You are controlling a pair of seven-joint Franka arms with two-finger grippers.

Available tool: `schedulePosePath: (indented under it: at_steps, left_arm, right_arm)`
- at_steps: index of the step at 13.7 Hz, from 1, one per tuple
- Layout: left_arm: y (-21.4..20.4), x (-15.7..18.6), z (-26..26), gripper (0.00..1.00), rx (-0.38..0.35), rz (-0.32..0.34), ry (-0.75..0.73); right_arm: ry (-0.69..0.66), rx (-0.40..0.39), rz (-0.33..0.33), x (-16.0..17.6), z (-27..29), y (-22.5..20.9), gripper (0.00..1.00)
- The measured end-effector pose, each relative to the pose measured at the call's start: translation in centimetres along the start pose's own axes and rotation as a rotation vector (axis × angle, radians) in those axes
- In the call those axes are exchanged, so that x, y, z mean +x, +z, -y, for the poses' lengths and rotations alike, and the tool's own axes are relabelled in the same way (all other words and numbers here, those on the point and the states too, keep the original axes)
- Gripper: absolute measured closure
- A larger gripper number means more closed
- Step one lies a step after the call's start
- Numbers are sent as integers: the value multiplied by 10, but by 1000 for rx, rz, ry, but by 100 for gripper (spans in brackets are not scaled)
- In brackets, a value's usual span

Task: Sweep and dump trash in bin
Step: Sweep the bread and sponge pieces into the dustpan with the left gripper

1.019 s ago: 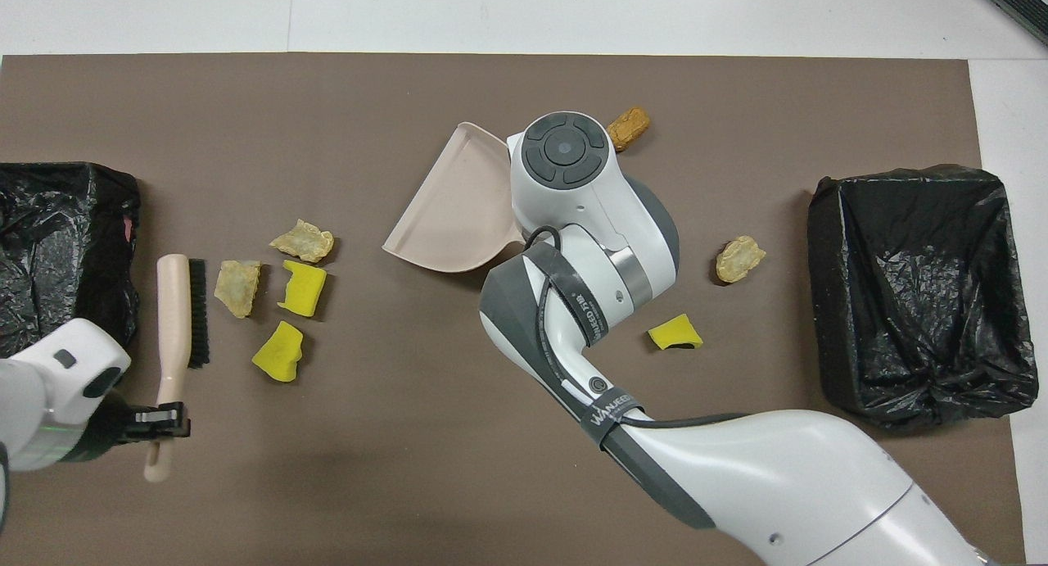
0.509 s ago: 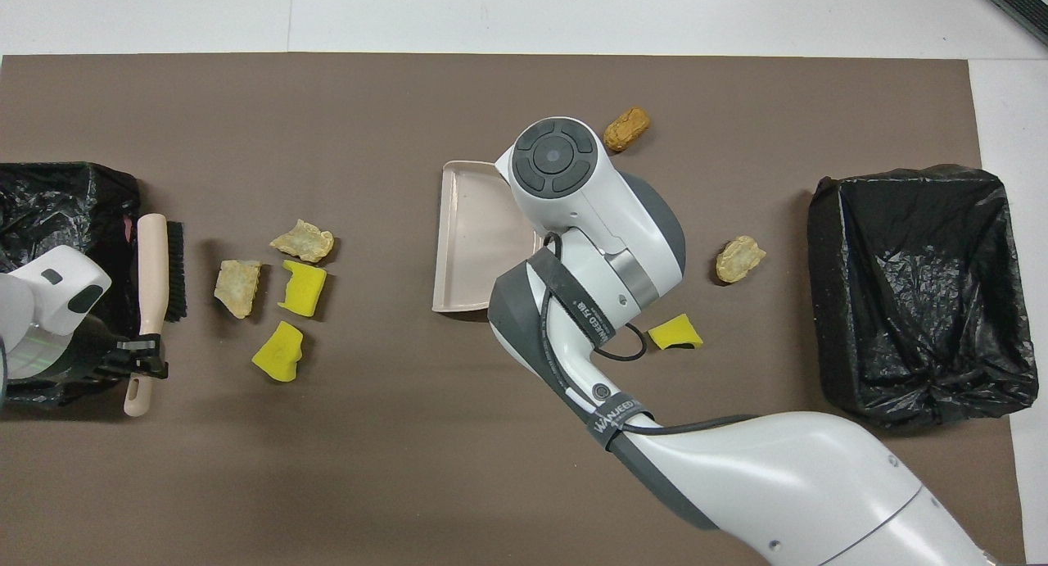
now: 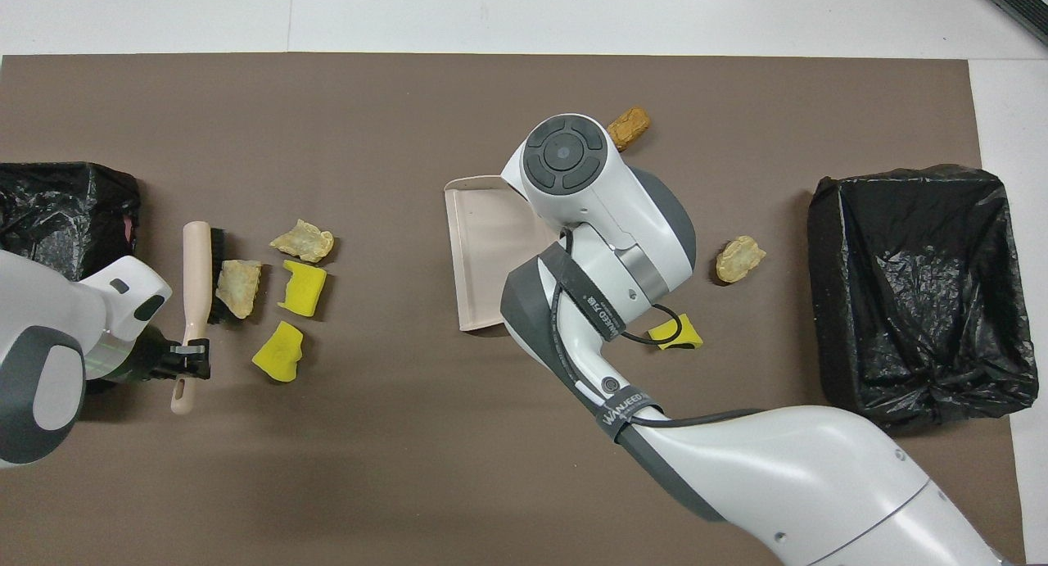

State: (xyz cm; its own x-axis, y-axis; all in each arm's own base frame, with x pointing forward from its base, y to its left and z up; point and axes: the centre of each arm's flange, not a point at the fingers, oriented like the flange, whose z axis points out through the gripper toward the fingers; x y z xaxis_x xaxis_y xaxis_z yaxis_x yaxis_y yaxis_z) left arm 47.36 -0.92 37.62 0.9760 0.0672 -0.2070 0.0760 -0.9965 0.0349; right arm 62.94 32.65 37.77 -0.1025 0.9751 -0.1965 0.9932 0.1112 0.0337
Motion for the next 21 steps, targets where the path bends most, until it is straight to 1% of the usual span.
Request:
schedulePosePath:
  at_steps: [2,6,9,12,15,17,19,21]
  left_arm:
    - [6,3,-28,74,-10,-18,8]
    - [16,-1,-92,74,-61,-36,65]
    - [24,-13,-152,74,-97,-59,117]
    - [31,-30,-201,74,-156,-66,161]
    - [31,-48,-240,74,-213,-69,198]
    - [27,-53,-253,74,-235,-67,206]
    - [17,-49,-251,74,-258,-67,176]
    - [0,-43,-234,74,-270,-32,54]
  right_arm:
    - [-7,0,0,0,0,0,69]
    - [19,8,1,-1,0,4,69]
    - [70,21,-15,0,1,6,69]
    - [166,29,-32,4,2,8,69]
    - [194,35,-41,5,2,11,69]
    - [200,37,-47,5,2,12,69]
    - [202,25,-57,6,1,12,69]
    - [202,18,-63,7,0,13,69]
